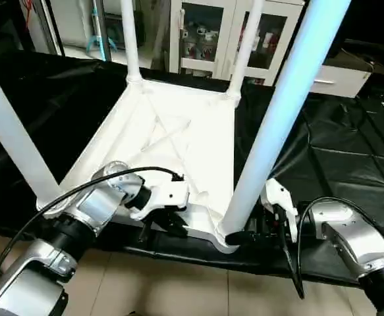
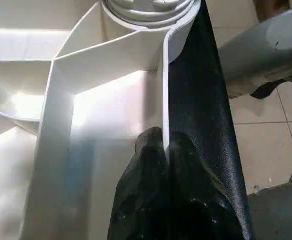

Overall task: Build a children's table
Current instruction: Rotate leg to tighten

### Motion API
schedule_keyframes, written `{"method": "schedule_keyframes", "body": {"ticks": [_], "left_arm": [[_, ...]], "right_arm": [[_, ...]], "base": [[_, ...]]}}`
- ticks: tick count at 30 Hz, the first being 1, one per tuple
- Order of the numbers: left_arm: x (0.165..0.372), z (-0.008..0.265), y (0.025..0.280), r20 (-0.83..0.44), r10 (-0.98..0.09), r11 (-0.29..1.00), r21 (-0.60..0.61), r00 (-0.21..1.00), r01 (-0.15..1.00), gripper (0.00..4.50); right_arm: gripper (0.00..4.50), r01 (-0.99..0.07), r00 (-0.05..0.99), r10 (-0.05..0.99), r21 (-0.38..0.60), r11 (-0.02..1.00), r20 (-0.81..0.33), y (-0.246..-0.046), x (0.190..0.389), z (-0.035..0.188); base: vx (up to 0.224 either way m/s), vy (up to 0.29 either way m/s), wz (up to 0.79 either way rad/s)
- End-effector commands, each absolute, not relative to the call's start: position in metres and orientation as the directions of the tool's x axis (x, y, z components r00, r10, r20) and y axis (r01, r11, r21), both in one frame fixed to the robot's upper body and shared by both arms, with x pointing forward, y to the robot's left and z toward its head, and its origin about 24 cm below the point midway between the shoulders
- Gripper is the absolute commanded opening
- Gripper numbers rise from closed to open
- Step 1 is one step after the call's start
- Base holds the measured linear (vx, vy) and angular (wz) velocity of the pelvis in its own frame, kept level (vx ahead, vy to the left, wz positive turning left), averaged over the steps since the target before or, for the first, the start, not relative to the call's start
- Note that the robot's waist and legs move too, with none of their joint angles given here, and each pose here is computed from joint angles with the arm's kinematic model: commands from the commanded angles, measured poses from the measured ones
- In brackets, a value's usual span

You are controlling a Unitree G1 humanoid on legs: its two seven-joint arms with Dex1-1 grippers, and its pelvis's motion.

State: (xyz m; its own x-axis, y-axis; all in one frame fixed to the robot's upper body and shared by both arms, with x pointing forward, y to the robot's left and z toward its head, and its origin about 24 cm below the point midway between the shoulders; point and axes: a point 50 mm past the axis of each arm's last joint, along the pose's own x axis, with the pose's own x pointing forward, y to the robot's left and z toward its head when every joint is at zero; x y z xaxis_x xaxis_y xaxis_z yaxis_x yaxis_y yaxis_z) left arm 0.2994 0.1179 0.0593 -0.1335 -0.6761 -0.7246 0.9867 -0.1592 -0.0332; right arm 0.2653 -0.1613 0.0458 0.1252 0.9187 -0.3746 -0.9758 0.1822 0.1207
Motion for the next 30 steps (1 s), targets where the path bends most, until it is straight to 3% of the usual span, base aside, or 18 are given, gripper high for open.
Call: {"method": "schedule_keyframes", "body": {"ticks": [1,4,6,11,15,16,19,24,28,29,30], "left_arm": [[0.293,0.035,0.108,-0.729,-0.673,-0.103,-0.076,-0.126,0.992,0.0],[0.303,0.035,0.099,-0.688,-0.726,0.009,-0.023,-0.009,1.0,0.0],[0.312,0.037,0.088,-0.609,-0.79,0.104,-0.008,0.078,0.995,0.0],[0.32,0.037,0.073,-0.558,-0.814,0.202,-0.01,0.162,0.979,0.0],[0.339,0.033,0.066,-0.592,-0.696,0.42,0.121,0.405,0.899,0.0],[0.347,0.036,0.065,-0.572,-0.647,0.497,0.186,0.504,0.848,0.0],[0.354,0.04,0.069,-0.555,-0.603,0.531,0.255,0.572,0.808,0.0],[0.357,0.042,0.073,-0.556,-0.59,0.513,0.301,0.585,0.804,0.0],[0.353,0.037,0.078,-0.568,-0.622,0.447,0.308,0.539,0.84,0.0],[0.352,0.037,0.078,-0.57,-0.626,0.438,0.308,0.532,0.845,0.0],[0.35,0.035,0.079,-0.578,-0.637,0.408,0.308,0.51,0.859,0.0]], "right_arm": [[2.32,-0.936,0.287,0.875,0.079,0.342,-0.39,-0.161,0.277,0.036],[2.21,-0.848,0.478,0.803,0.052,0.528,-0.356,-0.16,0.293,0.031],[2.14,-0.739,0.605,0.735,0.127,0.662,-0.307,-0.152,0.305,0.027],[2.08,-0.637,0.7,0.644,0.138,0.759,-0.308,-0.132,0.314,0.02],[2.06,-0.348,0.86,0.359,0.098,0.932,-0.362,-0.117,0.332,0.01],[2.06,-0.188,0.906,0.197,0.061,0.98,-0.375,-0.116,0.339,0.009],[2.05,-0.109,0.927,0.112,0.029,0.994,-0.357,-0.113,0.344,0.011],[2.04,-0.099,0.949,0.136,0.14,0.985,-0.286,-0.111,0.351,0.022],[2.04,-0.172,0.971,0.184,0.095,0.981,-0.15,-0.118,0.354,0.037],[2.38,-0.178,0.971,0.19,0.096,0.979,-0.143,-0.119,0.354,0.037],[2.38,-0.196,0.971,0.207,0.096,0.976,-0.122,-0.121,0.353,0.04]], "base": [[0.0,0.0,0.0],[0.0,0.0,0.0],[-0.038,0.001,-0.04],[-0.061,0.038,-0.19],[-0.044,-0.005,-0.02],[-0.105,-0.039,0.13],[0.051,-0.148,0.06],[0.032,-0.01,-0.12],[0.0,0.0,0.0],[0.0,0.0,0.0],[0.0,0.0,0.0]]}}
